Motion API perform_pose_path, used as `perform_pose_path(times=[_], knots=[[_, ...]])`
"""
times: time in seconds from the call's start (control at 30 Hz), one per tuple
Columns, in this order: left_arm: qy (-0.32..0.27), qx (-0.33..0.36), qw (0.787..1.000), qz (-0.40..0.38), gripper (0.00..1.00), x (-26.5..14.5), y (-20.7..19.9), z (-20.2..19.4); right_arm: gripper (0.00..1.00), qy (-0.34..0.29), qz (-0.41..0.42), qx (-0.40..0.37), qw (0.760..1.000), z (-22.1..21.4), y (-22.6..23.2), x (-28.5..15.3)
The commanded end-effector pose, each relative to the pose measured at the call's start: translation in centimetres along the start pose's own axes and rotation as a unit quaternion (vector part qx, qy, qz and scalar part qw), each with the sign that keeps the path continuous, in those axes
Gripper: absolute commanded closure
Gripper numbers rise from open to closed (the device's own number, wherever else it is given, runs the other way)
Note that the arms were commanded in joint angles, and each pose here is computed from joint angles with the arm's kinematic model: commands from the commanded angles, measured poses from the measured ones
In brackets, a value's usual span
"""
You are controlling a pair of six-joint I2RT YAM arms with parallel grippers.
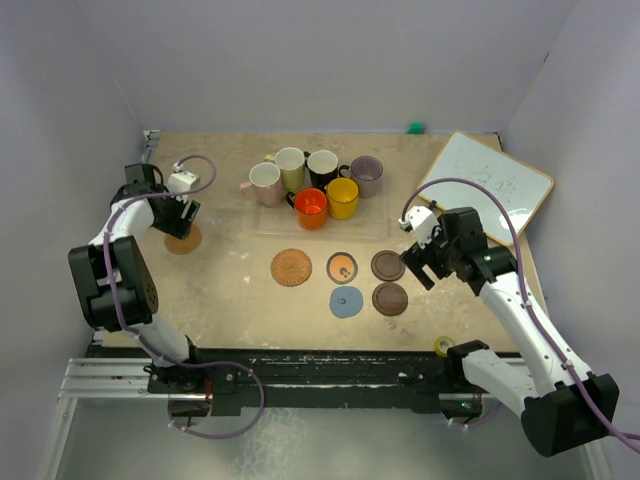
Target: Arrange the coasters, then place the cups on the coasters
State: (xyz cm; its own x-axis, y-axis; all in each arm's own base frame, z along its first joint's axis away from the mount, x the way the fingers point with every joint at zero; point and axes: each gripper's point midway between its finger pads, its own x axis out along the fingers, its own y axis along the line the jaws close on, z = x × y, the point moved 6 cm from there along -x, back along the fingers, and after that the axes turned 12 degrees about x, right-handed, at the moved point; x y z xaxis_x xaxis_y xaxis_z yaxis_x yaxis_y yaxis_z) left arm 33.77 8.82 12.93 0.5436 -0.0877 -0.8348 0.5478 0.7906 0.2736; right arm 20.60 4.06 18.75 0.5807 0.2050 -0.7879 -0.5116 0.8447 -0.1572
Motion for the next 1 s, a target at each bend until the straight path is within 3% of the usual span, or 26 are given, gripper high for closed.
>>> perform_pose_path(times=[0.0, 0.37, 0.97], knots=[[-0.014, -0.026, 0.999, 0.026, 0.33, 1.5, 2.9, 1.3, 0.09, -0.014, 0.001, -0.01, 1.0, 0.3, 0.1, -0.3], [0.026, -0.04, 0.999, -0.014, 0.4, 5.3, 3.1, -0.5, 0.1, -0.012, 0.006, -0.012, 1.0, 0.1, 0.2, -0.3], [0.054, -0.03, 0.984, -0.167, 0.47, 3.4, -5.8, -4.7, 0.1, -0.01, 0.004, -0.013, 1.0, 0.2, 0.1, -0.2]])
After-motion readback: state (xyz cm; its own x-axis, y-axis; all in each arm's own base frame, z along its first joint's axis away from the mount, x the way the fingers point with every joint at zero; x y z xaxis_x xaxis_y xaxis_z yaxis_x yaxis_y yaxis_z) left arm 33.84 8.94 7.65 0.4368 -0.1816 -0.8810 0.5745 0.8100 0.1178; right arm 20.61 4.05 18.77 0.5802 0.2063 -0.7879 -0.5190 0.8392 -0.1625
